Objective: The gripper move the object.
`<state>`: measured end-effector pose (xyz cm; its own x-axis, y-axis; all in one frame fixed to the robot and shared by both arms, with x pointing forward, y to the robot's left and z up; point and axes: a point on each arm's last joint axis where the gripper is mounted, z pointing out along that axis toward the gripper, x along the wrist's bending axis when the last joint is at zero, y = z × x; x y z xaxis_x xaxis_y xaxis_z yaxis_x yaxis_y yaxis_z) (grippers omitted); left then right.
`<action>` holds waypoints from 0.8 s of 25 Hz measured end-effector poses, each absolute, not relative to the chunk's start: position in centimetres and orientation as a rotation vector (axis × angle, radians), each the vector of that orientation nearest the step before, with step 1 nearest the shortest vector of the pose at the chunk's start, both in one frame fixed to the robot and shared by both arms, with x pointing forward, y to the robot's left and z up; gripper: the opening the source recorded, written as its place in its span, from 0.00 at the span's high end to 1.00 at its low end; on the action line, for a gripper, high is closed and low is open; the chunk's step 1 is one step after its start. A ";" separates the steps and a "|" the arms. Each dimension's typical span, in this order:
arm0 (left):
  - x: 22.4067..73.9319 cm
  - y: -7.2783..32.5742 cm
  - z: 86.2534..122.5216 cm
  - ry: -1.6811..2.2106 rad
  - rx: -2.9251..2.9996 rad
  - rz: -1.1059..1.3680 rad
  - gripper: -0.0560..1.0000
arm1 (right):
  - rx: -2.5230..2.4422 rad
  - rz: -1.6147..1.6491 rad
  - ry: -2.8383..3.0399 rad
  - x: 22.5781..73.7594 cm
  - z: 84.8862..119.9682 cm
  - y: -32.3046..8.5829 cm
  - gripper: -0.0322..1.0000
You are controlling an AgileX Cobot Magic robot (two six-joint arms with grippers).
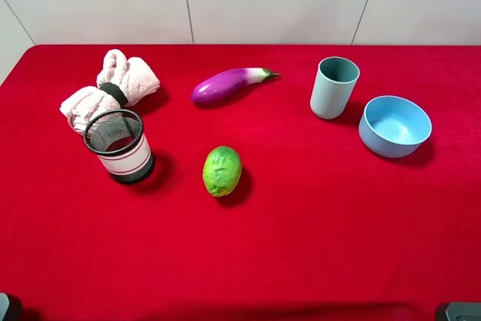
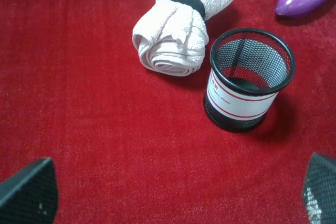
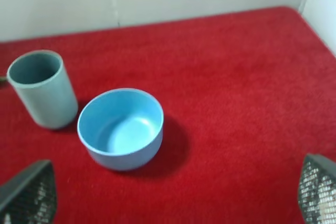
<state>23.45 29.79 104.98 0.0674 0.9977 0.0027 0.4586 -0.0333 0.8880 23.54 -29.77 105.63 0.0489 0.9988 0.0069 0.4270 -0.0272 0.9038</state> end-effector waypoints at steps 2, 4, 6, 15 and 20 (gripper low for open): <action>23.5 29.8 105.0 1.489 1.596 0.909 0.08 | 1.536 0.967 1.505 23.4 105.5 -29.8 0.30; 23.5 29.8 105.0 1.489 1.596 0.909 0.08 | 1.518 0.984 1.525 23.4 105.6 -29.8 0.30; 23.5 29.8 105.0 1.489 1.596 0.909 0.08 | 1.505 0.996 1.543 23.4 105.6 -29.8 0.30; 23.5 29.8 105.0 1.489 1.596 0.909 0.08 | 1.494 1.006 1.558 23.4 105.6 -29.8 0.30; 23.5 29.8 105.0 1.489 1.596 0.909 0.08 | 1.494 1.006 1.558 23.4 105.6 -29.8 0.30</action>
<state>23.45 29.79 104.98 0.0674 0.9977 0.0027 0.4586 -0.0333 0.8880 23.43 -29.82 105.57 -0.0461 0.9989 0.0061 0.4166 0.0136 0.9090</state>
